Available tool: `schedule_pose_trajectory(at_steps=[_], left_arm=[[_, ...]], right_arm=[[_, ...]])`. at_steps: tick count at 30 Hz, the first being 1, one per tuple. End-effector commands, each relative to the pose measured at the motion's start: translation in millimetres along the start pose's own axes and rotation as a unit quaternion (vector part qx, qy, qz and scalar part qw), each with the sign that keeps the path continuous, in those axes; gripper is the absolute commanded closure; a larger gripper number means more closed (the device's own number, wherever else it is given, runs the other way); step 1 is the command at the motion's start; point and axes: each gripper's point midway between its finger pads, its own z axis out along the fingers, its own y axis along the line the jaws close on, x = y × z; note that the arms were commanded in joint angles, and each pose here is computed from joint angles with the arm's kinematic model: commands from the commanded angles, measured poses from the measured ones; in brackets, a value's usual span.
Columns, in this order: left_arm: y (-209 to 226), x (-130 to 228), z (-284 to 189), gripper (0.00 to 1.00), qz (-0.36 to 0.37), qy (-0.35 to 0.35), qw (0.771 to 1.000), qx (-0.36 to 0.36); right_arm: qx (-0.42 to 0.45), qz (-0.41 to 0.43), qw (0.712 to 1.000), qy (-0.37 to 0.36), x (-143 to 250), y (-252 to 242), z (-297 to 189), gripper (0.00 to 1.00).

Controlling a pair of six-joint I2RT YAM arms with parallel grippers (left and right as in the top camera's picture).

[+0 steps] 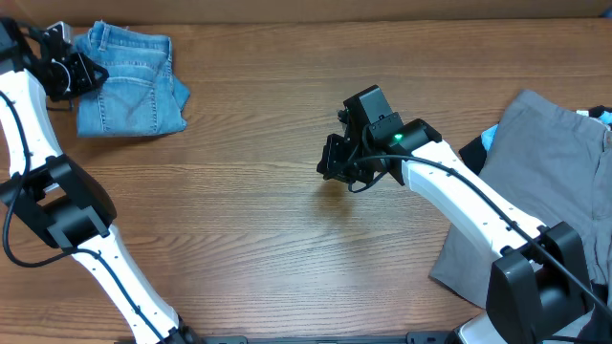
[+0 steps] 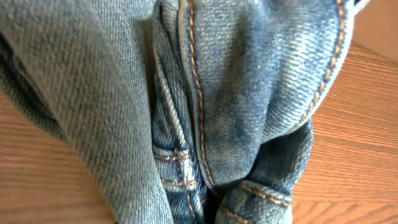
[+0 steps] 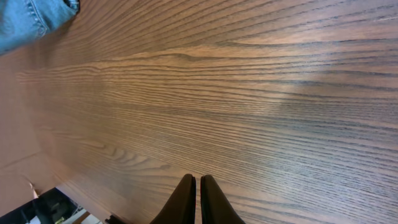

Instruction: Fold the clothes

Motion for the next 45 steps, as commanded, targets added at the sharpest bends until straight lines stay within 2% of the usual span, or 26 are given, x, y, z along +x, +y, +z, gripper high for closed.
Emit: schedule_pose_trajectory(at_steps=[1, 8, 9, 10, 12, 13, 14, 16, 17, 20, 24, 25, 26, 30, 32, 35, 39, 42, 45], left_arm=[[-8.4, 7.8, 28.8, 0.96, -0.005, 0.007, 0.998, 0.055], [2.4, 23.6, 54.5, 0.96, -0.018, 0.026, 0.998, 0.062], [5.3, 26.3, 57.5, 0.93, -0.022, 0.03, 0.998, 0.058], [9.0, 27.2, 57.5, 0.86, -0.026, 0.031, 0.998, 0.051], [19.8, 27.4, 54.6, 0.64, -0.035, 0.032, 0.999, 0.027], [29.4, 23.9, 48.3, 0.43, -0.042, 0.029, 0.999, 0.002], [38.2, 21.1, 41.8, 0.16, -0.044, 0.027, 0.998, -0.022], [54.6, 10.8, 22.0, 0.0, -0.042, 0.018, 0.996, -0.073], [60.0, 4.4, 10.1, 0.0, -0.042, 0.011, 0.995, -0.091], [65.8, -21.6, -33.8, 0.0, -0.073, -0.035, 0.991, -0.106], [52.0, -48.1, -83.6, 0.0, -0.095, -0.087, 0.988, -0.08], [45.5, -49.7, -91.8, 0.04, -0.094, -0.09, 0.989, -0.072], [36.9, -48.8, -98.3, 0.11, -0.091, -0.087, 0.99, -0.062], [4.9, -22.1, -83.5, 0.74, -0.082, -0.021, 0.995, -0.047], [-6.9, -2.0, -65.2, 0.95, -0.083, 0.026, 0.994, -0.061], [-19.9, 31.4, -32.8, 0.96, -0.075, 0.096, 0.986, -0.11], [-19.1, 71.3, 3.5, 0.96, -0.087, 0.155, 0.963, -0.204], [-5.9, 95.5, 21.0, 0.96, -0.097, 0.174, 0.942, -0.269], [10.9, 109.0, 37.5, 0.96, -0.096, 0.175, 0.935, -0.294]], right_arm=[[0.004, -0.003, 1.0, -0.009, -2.0, -0.2, -2.5, 0.92], [0.004, -0.004, 1.0, -0.009, -2.0, -0.2, -2.5, 0.92], [0.003, -0.004, 1.0, -0.009, -2.1, -0.1, -2.5, 0.92], [0.003, -0.004, 1.0, -0.009, -2.1, -0.1, -2.5, 0.92], [0.004, -0.003, 1.0, -0.008, -1.9, -0.2, -2.5, 0.92], [0.004, -0.003, 1.0, -0.008, -1.6, -0.4, -2.5, 0.92], [0.005, -0.003, 1.0, -0.007, -1.4, -0.7, -2.5, 0.92], [0.005, -0.003, 1.0, -0.007, -1.4, -0.7, -2.5, 0.92], [0.004, -0.003, 1.0, -0.007, -1.4, -0.6, -2.5, 0.92], [0.005, -0.003, 1.0, -0.007, -1.4, -0.7, -2.5, 0.92], [0.005, -0.003, 1.0, -0.008, -1.5, -0.7, -2.5, 0.92], [0.004, -0.003, 1.0, -0.008, -1.6, -0.6, -2.5, 0.92], [0.004, -0.004, 1.0, -0.009, -2.0, -0.2, -2.5, 0.92], [-0.001, -0.007, 1.0, -0.015, -5.1, 2.4, -2.5, 0.92], [-0.003, -0.008, 1.0, -0.016, -5.9, 3.3, -2.6, 0.92], [-0.003, -0.008, 1.0, -0.016, -5.8, 3.1, -2.6, 0.91], [-0.003, -0.008, 1.0, -0.016, -5.8, 3.1, -2.6, 0.91], [-0.003, -0.008, 1.0, -0.016, -5.7, 3.2, -2.6, 0.91], [-0.003, -0.008, 1.0, -0.016, -5.8, 3.2, -2.6, 0.91]])
